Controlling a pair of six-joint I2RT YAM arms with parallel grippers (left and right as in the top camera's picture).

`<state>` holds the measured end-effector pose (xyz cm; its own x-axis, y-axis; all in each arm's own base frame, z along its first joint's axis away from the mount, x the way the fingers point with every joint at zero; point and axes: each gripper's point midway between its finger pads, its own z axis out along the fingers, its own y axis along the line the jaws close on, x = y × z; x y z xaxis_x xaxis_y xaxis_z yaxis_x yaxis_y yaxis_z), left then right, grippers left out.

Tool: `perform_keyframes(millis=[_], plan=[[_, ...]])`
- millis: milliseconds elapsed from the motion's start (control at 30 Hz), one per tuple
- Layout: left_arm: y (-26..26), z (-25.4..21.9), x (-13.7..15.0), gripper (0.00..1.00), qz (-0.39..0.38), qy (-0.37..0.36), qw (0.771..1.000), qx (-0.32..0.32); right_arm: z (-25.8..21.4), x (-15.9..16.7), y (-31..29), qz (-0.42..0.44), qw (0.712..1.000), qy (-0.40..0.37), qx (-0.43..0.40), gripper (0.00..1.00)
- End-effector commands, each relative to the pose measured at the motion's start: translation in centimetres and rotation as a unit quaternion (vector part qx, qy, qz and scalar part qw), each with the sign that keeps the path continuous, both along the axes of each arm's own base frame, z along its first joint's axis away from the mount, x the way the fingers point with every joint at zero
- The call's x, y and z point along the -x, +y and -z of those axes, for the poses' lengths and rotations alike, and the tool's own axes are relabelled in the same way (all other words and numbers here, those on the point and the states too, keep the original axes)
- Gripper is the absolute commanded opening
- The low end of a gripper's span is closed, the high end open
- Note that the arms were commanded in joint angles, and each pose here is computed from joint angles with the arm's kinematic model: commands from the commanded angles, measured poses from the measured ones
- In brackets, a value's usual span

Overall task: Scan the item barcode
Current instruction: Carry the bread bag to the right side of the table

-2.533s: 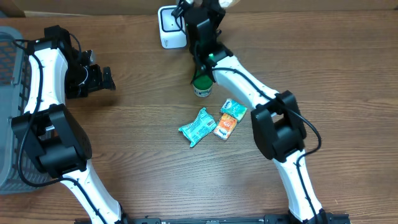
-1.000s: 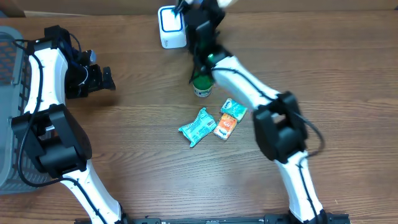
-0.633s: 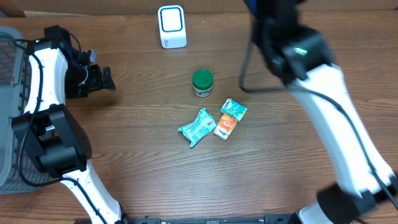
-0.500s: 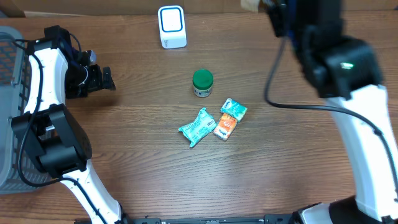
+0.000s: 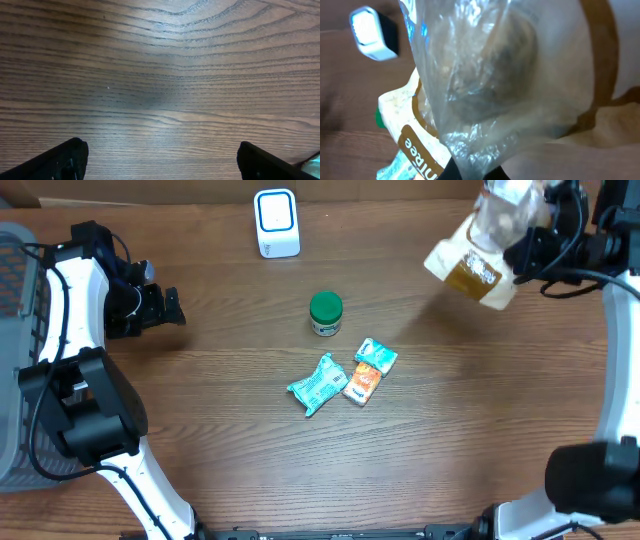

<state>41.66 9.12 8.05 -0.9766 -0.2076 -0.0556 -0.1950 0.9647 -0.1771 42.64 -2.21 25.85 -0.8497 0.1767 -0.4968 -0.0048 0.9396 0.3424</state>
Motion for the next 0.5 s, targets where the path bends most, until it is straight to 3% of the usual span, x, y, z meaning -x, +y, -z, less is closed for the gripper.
perform_keyframes(millis=[0, 167, 467], plan=[[0.0, -0.8, -0.2, 1.00, 0.002, -0.010, 1.000, -0.003, 4.3, -0.1, -0.4, 0.007, 0.998, 0.053, -0.045, 0.04], [0.0, -0.8, -0.2, 1.00, 0.002, -0.010, 1.000, -0.003, 8.8, 0.2, -1.8, 0.030, 0.993, 0.096, -0.060, 0.04], [0.0, -0.8, -0.2, 1.00, 0.001, -0.010, 1.000, -0.003, 12.0, 0.6, -4.0, 0.059, 0.991, 0.102, -0.065, 0.04]])
